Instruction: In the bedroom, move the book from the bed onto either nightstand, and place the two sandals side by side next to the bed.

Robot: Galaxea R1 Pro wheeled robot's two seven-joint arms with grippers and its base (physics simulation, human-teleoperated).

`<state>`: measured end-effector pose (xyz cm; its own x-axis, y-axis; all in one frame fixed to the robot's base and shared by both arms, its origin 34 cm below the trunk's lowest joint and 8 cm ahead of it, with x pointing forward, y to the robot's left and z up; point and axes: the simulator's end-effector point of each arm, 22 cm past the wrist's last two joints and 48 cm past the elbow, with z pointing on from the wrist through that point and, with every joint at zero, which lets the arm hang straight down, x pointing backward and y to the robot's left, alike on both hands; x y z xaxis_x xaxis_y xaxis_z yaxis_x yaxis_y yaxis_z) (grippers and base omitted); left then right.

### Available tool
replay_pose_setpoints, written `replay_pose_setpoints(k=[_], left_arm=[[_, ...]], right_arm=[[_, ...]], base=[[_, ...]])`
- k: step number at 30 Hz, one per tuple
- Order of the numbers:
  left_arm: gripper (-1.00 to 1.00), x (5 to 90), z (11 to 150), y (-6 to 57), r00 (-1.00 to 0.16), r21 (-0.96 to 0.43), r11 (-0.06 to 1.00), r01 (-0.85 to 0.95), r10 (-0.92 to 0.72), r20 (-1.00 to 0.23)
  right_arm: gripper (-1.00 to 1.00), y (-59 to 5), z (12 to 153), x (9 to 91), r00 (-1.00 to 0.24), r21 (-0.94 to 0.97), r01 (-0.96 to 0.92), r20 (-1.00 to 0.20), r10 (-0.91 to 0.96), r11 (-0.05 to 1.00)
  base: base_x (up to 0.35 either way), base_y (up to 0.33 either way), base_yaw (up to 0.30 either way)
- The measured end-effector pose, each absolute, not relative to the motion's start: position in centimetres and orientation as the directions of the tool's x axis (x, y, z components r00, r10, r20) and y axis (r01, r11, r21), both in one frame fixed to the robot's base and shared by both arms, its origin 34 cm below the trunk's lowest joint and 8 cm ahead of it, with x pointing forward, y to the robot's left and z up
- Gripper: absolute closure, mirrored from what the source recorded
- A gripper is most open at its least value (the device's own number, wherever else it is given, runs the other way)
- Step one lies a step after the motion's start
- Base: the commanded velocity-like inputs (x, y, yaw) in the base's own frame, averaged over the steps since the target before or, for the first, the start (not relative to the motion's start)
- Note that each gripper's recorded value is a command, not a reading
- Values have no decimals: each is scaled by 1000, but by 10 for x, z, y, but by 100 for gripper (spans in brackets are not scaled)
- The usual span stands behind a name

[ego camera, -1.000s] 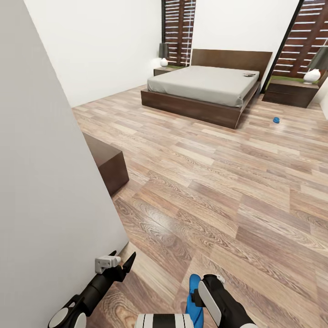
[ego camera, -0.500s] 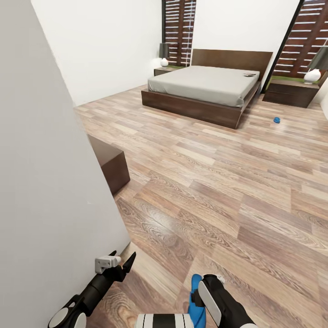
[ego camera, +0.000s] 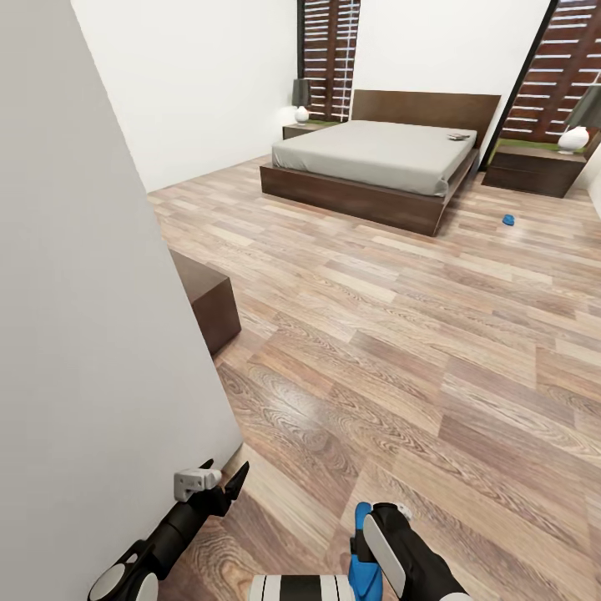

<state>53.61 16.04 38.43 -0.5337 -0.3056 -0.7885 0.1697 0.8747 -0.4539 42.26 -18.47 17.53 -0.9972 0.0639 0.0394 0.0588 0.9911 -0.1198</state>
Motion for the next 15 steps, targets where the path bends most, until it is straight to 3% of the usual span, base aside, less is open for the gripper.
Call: replay_pose_setpoints(k=[15], left_arm=[[-100, 536, 384, 160, -534, -454, 875, 170, -306, -789]], right_arm=[[-100, -185, 175, 422, -997, -120, 60, 40, 65, 991]], base=[[0, 0, 0]])
